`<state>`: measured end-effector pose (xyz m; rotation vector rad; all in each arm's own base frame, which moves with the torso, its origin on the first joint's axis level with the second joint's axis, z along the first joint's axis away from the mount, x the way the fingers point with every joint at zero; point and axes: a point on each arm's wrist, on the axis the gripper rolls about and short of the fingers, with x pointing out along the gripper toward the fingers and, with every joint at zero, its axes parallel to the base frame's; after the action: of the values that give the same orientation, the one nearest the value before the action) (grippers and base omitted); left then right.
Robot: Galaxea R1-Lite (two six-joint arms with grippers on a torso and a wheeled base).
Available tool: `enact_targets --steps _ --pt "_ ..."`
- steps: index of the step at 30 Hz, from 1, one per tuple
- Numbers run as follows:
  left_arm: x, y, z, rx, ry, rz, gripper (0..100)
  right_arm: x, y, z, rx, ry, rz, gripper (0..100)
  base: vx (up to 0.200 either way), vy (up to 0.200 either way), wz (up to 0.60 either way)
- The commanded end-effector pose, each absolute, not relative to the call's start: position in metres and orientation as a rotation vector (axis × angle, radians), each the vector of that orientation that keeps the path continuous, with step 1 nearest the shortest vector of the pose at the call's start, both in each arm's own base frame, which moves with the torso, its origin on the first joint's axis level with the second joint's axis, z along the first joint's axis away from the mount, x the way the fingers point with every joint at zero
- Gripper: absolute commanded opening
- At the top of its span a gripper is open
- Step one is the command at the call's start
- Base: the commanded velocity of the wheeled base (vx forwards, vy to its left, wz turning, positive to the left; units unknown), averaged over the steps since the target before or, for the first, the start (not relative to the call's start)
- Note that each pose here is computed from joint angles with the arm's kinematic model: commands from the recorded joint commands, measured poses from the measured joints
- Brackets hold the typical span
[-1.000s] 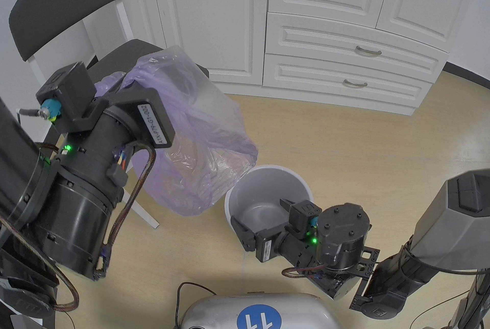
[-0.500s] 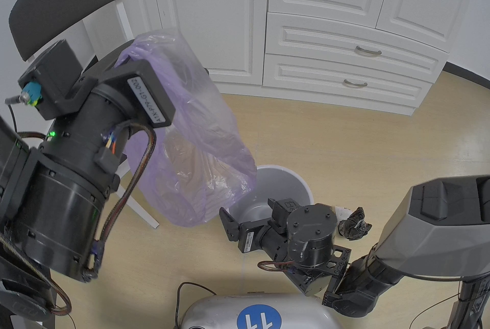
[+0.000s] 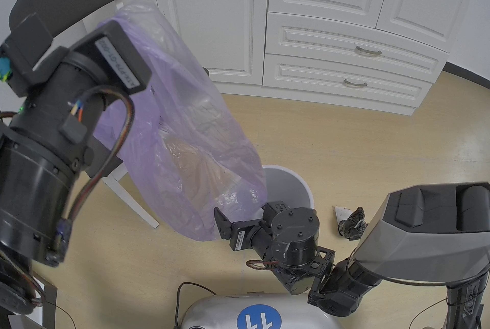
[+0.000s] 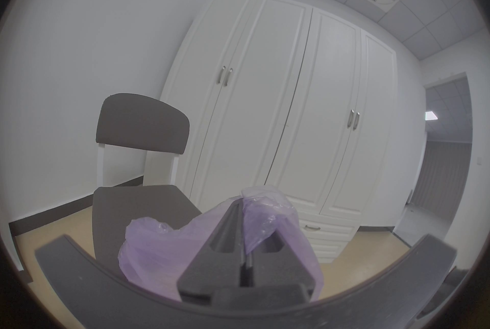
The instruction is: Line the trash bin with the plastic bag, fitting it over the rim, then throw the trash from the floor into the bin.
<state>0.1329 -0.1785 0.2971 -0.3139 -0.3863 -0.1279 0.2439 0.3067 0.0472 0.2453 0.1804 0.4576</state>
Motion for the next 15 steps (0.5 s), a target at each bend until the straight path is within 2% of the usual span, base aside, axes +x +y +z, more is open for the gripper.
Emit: enact_targets --steps 1,9,15 --pt "0.124 -0.163 0.311 -0.349 -0.423 -0.117 0 0.252 0.31 0.042 0.248 0.173 0.433 100 0.0 0.0 0.0" --pt "0.12 -0.157 0.315 -0.352 -0.435 -0.113 0 0.261 0.316 0.052 0.352 0.162 0.421 100 0.0 0.0 0.0" --pt "0.121 -0.158 0.315 -0.352 -0.435 -0.113 0 0.269 0.327 0.084 0.61 0.26 0.381 100 0.0 0.0 0.0"
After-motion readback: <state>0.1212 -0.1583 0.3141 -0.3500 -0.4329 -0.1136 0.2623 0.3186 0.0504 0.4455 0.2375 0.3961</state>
